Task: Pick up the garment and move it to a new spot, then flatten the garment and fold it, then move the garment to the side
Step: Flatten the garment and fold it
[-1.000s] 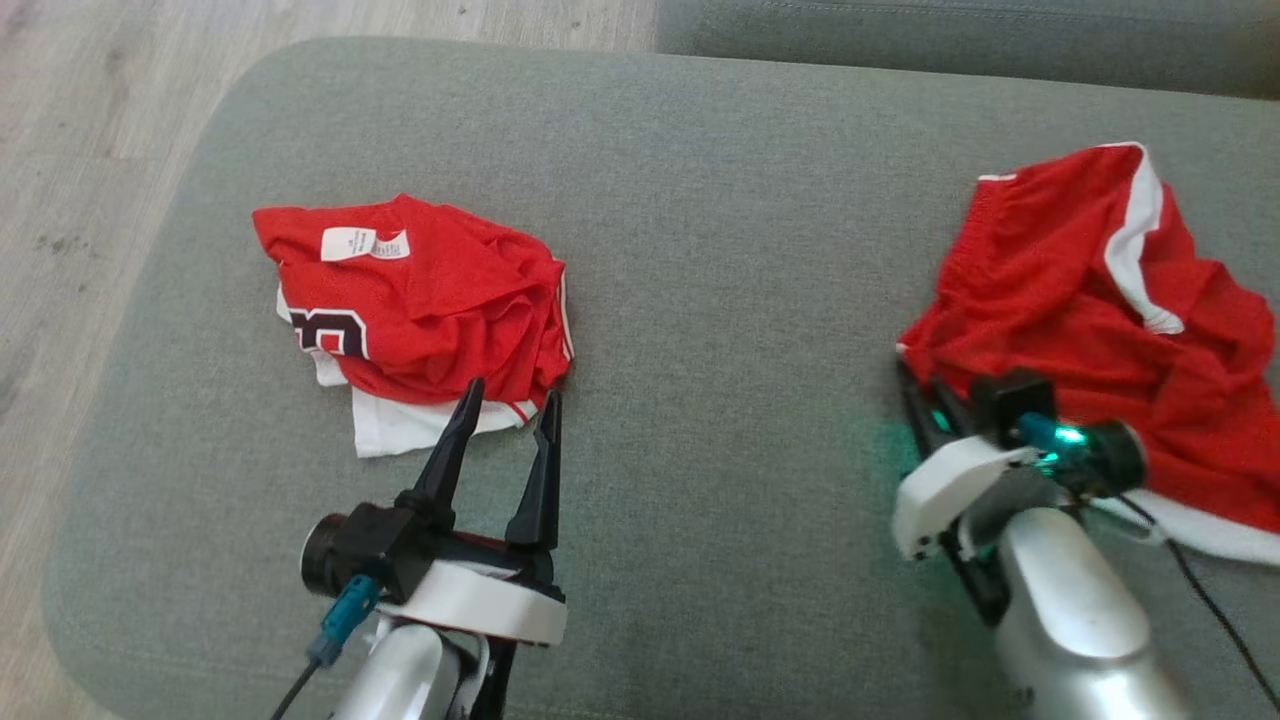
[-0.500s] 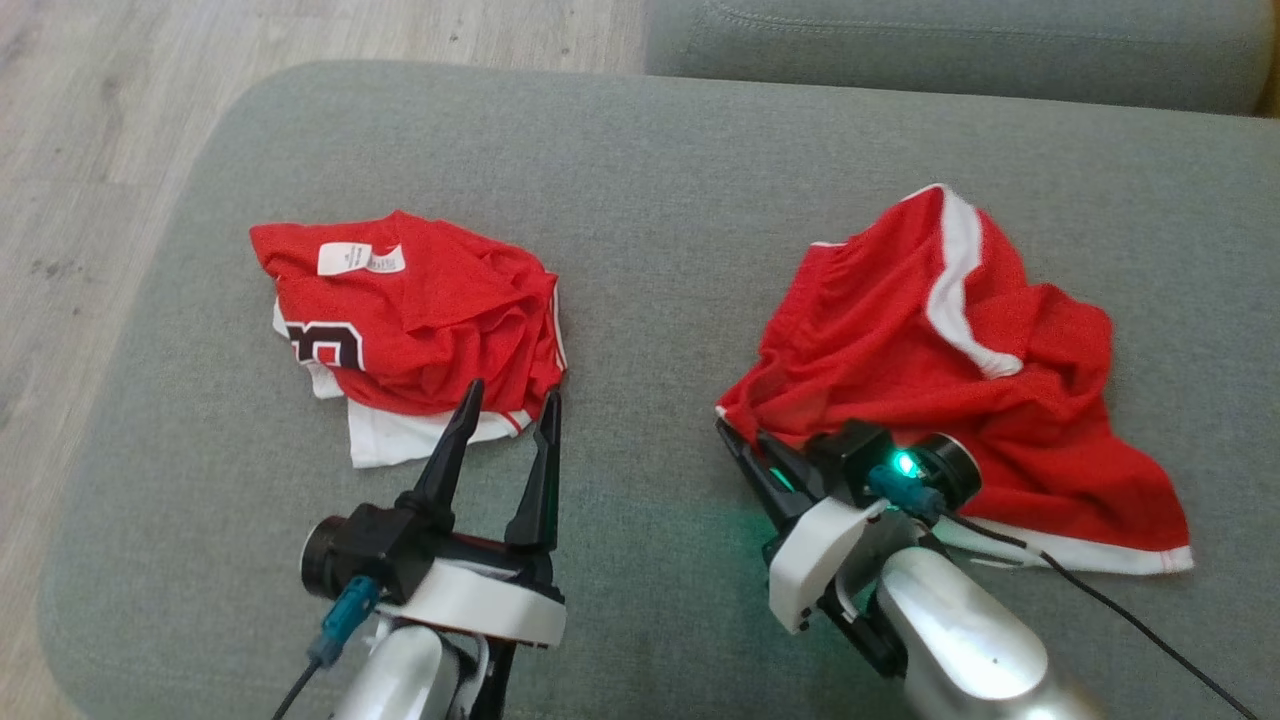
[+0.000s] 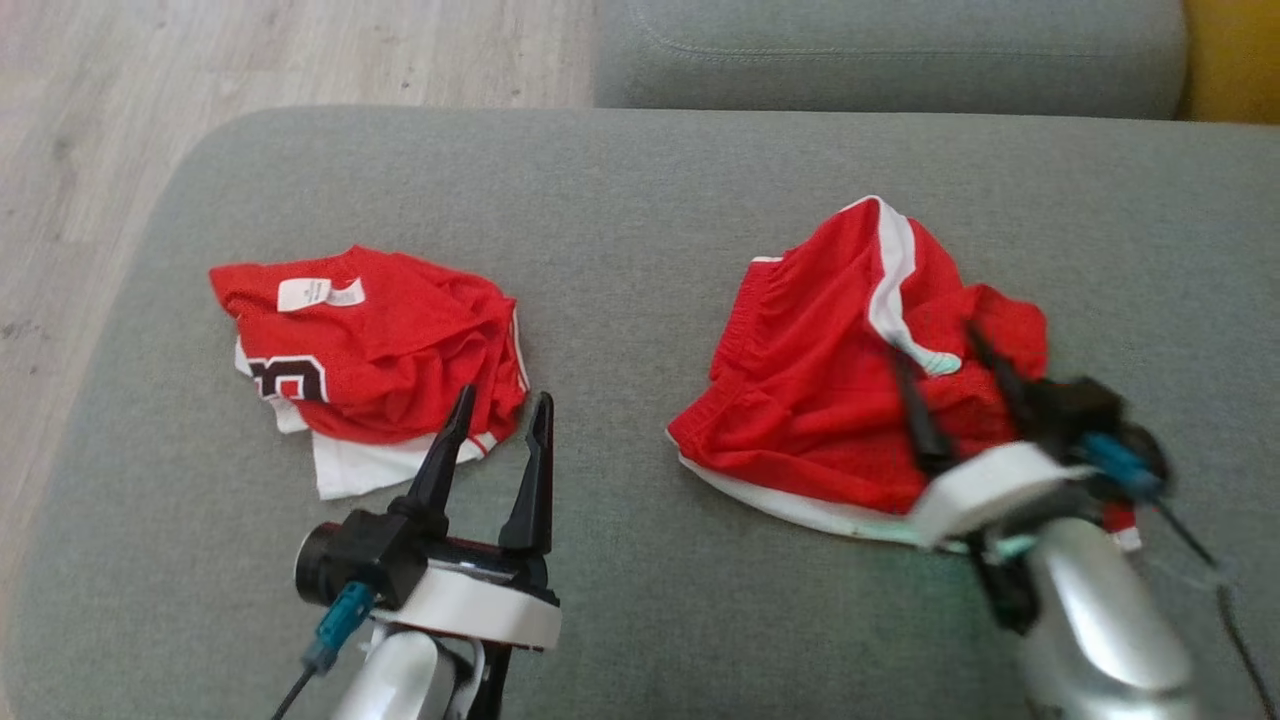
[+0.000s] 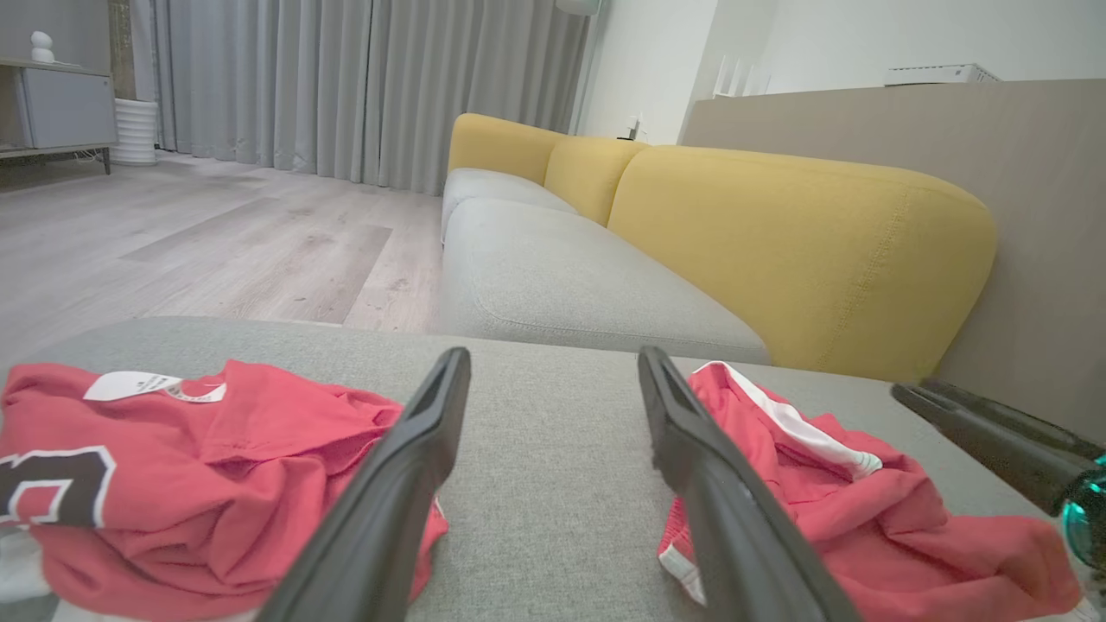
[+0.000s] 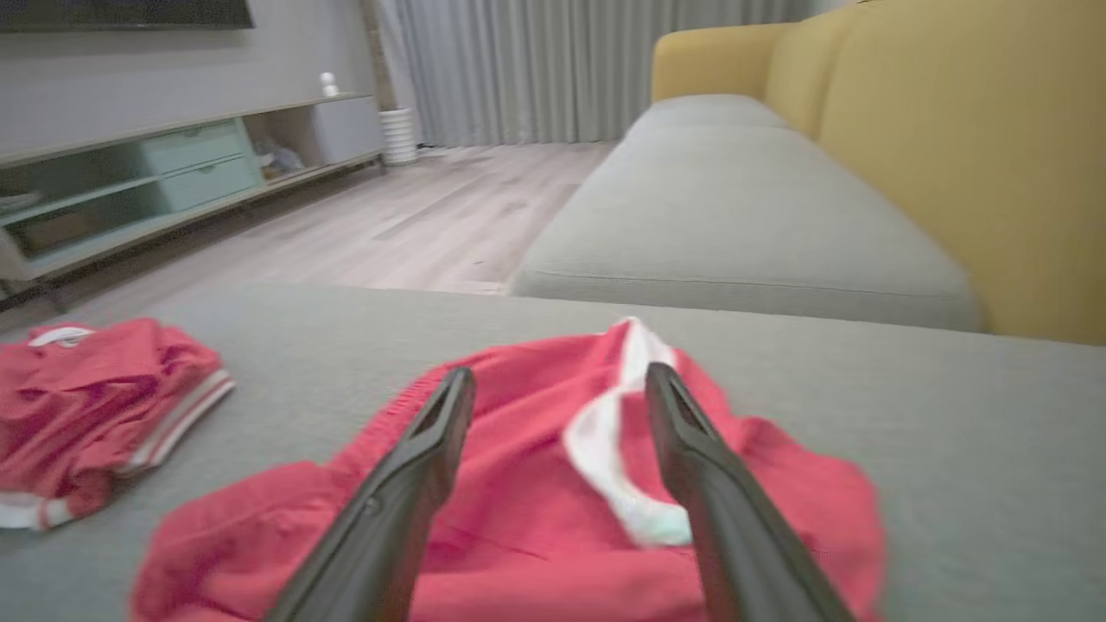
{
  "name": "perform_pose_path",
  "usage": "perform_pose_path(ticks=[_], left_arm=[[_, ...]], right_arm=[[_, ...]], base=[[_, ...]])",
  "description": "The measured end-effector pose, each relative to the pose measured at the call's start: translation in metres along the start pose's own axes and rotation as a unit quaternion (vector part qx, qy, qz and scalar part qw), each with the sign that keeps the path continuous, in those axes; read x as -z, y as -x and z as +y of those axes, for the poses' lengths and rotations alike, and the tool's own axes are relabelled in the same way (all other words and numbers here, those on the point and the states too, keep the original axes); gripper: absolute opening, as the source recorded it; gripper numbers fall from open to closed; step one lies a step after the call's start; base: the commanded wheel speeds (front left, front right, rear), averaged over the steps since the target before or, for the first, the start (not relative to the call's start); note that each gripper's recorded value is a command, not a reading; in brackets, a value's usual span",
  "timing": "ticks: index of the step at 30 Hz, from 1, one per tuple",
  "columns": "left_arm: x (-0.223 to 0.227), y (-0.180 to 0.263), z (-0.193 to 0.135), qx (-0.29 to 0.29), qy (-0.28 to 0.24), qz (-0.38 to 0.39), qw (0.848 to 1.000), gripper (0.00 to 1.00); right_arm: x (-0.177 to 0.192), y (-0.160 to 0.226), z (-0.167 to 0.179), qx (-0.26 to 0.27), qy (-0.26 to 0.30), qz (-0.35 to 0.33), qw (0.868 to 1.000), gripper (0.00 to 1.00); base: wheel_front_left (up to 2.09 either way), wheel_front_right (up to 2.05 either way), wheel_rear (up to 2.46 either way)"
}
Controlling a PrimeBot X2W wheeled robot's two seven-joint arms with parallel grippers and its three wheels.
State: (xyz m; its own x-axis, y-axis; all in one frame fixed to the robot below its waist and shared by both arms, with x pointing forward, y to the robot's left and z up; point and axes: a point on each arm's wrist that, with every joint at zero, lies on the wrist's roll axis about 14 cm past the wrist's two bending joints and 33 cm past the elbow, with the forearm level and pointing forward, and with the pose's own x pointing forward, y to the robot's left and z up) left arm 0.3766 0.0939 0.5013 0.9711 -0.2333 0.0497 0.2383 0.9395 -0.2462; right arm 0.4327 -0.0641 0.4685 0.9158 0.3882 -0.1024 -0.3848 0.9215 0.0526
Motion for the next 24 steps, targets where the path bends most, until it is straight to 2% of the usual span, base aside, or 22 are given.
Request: perform_pose_path(ticks=[4,6,11,16,24], left_arm=[[0.002,-0.001,-0.004,0.007,0.002,0.002,1.000,1.00],[0.005,-0.001,-0.004,0.007,0.004,0.007,1.000,1.00],[0.015,-0.003,0.000,0.001,0.007,0.020,1.000,1.00],[0.019,-0.005,0.007,-0.007,0.007,0.027,1.000,1.00],[0.024,-0.008,0.018,-0.019,0.007,0.035,0.999,1.00]], right_arm=[[0.017,0.026,-0.055,0.090,-0.005,0.026,0.996,1.00],[0.029,0.034,-0.069,0.112,0.000,0.050,0.992,1.00],[0.043,0.035,-0.099,0.162,-0.038,0.088,0.982,1.00],[0.057,0.020,-0.111,0.175,-0.054,0.134,0.974,1.00],[0.090,-0.003,-0.094,0.146,-0.065,0.210,0.964,1.00]], base=[[0.00,0.00,0.00],[0.00,0.00,0.00],[0.00,0.00,0.00],[0.00,0.00,0.00],[0.00,0.00,0.00]])
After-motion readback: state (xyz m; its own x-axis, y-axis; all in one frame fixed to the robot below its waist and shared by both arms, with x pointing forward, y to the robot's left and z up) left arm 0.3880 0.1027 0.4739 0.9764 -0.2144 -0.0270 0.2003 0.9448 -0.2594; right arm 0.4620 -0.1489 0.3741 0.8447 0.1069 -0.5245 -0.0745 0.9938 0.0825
